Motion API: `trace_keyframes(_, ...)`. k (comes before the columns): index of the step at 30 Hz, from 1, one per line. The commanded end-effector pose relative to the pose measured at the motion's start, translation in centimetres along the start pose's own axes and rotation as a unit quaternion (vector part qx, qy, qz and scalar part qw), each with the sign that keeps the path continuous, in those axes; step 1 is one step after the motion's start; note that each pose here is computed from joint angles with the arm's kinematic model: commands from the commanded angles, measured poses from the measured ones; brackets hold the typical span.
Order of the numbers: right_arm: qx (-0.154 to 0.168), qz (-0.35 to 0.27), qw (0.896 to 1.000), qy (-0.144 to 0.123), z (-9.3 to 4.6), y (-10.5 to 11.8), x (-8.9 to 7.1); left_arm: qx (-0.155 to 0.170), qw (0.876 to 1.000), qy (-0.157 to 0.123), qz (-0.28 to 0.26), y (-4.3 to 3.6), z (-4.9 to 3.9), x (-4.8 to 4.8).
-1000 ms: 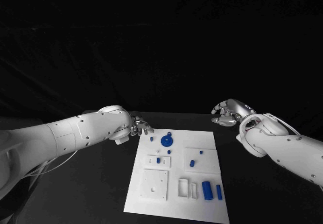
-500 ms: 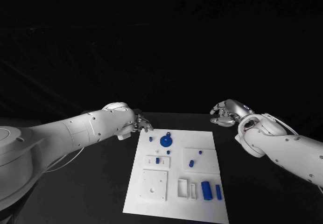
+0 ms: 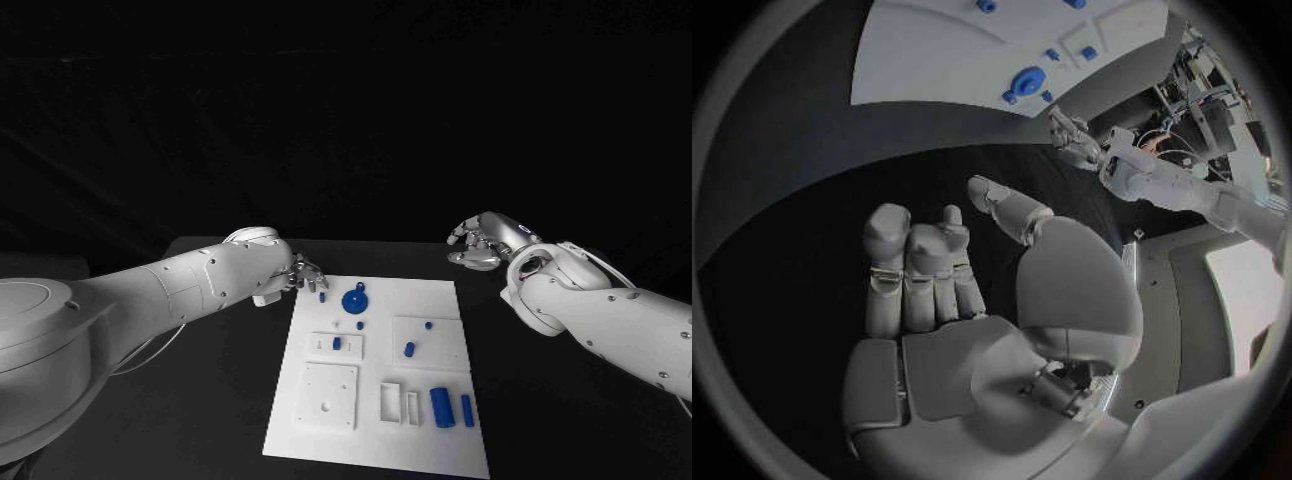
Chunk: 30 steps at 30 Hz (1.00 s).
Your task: Assemble the parts on the task board
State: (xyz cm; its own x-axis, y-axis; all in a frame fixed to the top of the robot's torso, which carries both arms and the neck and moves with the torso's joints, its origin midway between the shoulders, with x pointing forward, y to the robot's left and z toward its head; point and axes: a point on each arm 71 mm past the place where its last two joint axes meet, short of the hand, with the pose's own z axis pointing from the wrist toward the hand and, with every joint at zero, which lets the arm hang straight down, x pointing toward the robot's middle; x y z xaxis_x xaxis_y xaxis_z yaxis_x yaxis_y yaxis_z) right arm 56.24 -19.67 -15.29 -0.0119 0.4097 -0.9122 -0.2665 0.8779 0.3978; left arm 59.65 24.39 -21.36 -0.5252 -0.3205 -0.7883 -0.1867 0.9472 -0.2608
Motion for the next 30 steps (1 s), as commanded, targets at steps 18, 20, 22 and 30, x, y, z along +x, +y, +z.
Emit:
trace_keyframes(18, -0.009, 0.0, 1.0, 0.005, 0.0, 0.4, 0.1, 0.002, 1.0, 0.019, 0.004, 0.42, 0.76, 1.16)
trace_keyframes(20, -0.009, 0.0, 1.0, 0.005, 0.0, 0.4, 0.1, 0.003, 1.0, 0.021, 0.003, 0.39, 0.79, 1.27)
trace_keyframes(22, -0.009, 0.0, 1.0, 0.005, 0.0, 0.4, 0.1, 0.004, 1.0, 0.021, 0.001, 0.38, 0.82, 1.35)
trace_keyframes(30, -0.009, 0.001, 1.0, 0.005, 0.0, 0.5, 0.1, 0.006, 1.0, 0.017, -0.004, 0.43, 0.86, 1.3)
